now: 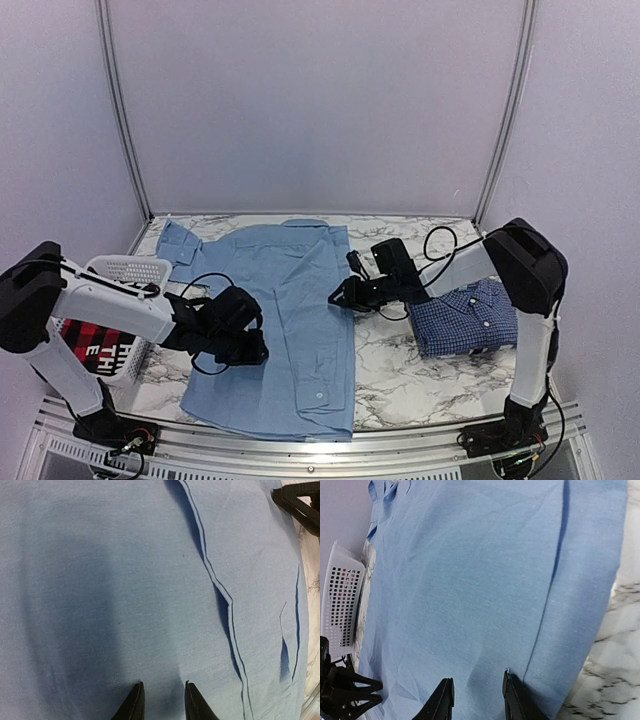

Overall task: Fold and stack the long sleeve shirts
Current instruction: Move the 1/3-folded shirt to the center of the board, then pick up the 1/3-folded shirt from the center of the board.

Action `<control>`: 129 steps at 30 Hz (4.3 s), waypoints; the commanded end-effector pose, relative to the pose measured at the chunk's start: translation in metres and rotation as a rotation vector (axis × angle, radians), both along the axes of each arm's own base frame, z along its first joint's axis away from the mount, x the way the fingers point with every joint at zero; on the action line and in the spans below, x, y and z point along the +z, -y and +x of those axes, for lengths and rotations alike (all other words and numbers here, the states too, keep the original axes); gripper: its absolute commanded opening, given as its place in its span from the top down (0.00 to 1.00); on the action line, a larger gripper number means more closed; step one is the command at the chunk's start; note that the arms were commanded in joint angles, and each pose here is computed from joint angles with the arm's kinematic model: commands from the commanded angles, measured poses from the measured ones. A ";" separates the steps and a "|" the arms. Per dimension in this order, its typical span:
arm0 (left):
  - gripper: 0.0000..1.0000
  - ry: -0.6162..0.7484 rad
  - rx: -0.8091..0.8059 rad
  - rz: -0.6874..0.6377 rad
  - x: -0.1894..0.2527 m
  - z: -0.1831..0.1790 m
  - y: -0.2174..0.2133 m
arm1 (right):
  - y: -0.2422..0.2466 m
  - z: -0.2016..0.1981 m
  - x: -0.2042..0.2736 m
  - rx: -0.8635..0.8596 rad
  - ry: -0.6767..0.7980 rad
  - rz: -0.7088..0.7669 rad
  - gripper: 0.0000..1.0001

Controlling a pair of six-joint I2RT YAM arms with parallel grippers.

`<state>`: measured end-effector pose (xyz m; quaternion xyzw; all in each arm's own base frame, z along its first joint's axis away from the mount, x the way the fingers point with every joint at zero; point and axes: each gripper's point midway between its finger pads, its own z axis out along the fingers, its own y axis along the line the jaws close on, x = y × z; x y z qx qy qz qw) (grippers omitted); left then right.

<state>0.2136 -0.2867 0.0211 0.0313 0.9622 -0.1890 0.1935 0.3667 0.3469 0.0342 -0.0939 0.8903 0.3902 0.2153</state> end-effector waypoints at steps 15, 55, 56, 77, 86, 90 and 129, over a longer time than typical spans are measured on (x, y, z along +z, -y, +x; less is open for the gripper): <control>0.71 -0.007 -0.130 -0.052 0.015 -0.009 0.097 | 0.102 0.017 -0.016 -0.168 -0.030 -0.150 0.67; 0.66 0.027 0.540 0.389 0.017 0.264 -0.199 | 0.057 -0.014 0.090 -0.007 0.198 -0.174 0.61; 0.65 0.023 0.548 0.391 0.017 0.264 -0.202 | 0.056 -0.015 0.090 -0.005 0.198 -0.174 0.61; 0.56 -0.087 0.536 0.275 -0.021 0.256 -0.206 | 0.047 -0.020 0.089 0.007 0.194 -0.170 0.61; 0.90 -0.060 0.515 0.251 -0.011 0.259 -0.202 | 0.042 -0.023 0.093 0.014 0.205 -0.174 0.61; 1.00 -0.018 0.502 0.223 0.011 0.264 -0.199 | 0.038 -0.025 0.096 0.019 0.216 -0.186 0.60; 1.00 0.442 0.322 -0.294 0.322 0.201 -0.139 | -0.161 -0.280 0.057 0.321 0.117 -0.359 0.66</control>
